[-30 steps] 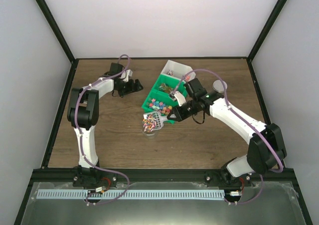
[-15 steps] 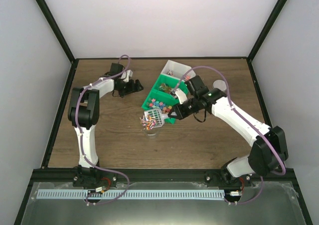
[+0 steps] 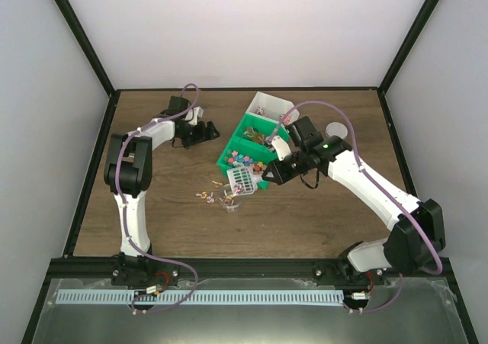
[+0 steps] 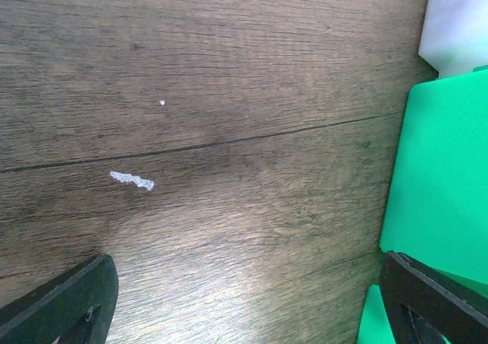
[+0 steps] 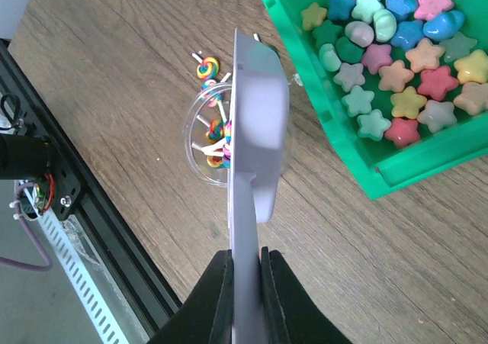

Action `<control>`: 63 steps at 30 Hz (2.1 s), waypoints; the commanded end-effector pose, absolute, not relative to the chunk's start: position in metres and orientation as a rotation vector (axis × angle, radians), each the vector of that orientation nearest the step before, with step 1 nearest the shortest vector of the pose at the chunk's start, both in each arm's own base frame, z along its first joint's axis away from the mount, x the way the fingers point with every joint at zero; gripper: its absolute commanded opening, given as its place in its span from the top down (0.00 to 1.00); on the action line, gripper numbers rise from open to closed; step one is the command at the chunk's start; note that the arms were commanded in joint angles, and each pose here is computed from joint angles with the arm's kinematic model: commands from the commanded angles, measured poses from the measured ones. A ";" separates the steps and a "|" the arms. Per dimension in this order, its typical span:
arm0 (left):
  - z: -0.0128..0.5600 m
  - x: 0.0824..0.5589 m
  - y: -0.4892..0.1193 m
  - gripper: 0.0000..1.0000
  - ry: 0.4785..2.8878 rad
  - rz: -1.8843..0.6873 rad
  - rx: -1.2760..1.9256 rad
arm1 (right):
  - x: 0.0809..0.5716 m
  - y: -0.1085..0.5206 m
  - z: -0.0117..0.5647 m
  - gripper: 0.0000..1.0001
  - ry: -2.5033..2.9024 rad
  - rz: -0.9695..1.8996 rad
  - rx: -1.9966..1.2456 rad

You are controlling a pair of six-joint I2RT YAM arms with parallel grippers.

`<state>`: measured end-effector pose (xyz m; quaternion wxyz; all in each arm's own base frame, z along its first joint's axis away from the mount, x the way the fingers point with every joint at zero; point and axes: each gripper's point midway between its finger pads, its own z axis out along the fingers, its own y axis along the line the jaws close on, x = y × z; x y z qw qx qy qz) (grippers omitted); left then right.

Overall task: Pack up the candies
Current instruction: Place the fake candies in the packing bottle, then scoop the fake candies from the storage box.

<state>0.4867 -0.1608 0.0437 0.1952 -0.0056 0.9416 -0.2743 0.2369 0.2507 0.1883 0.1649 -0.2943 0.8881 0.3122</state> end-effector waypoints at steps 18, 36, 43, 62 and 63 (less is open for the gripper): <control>0.050 0.498 -0.166 0.04 2.615 -0.814 -0.010 | 0.245 0.242 0.215 0.99 2.536 0.669 -0.847; 0.051 0.499 -0.166 0.03 2.606 -0.816 0.000 | 0.241 0.254 0.216 0.99 2.576 0.464 -0.881; 0.051 0.499 -0.167 0.03 2.605 -0.816 0.004 | 0.236 0.267 0.216 0.99 2.578 0.393 -0.930; 0.076 0.507 -0.163 0.02 2.550 -0.734 0.016 | 0.271 0.256 0.266 0.99 2.450 0.242 -0.727; 0.080 0.507 -0.165 0.02 2.543 -0.724 0.025 | 0.281 0.247 0.267 0.99 2.454 0.206 -0.675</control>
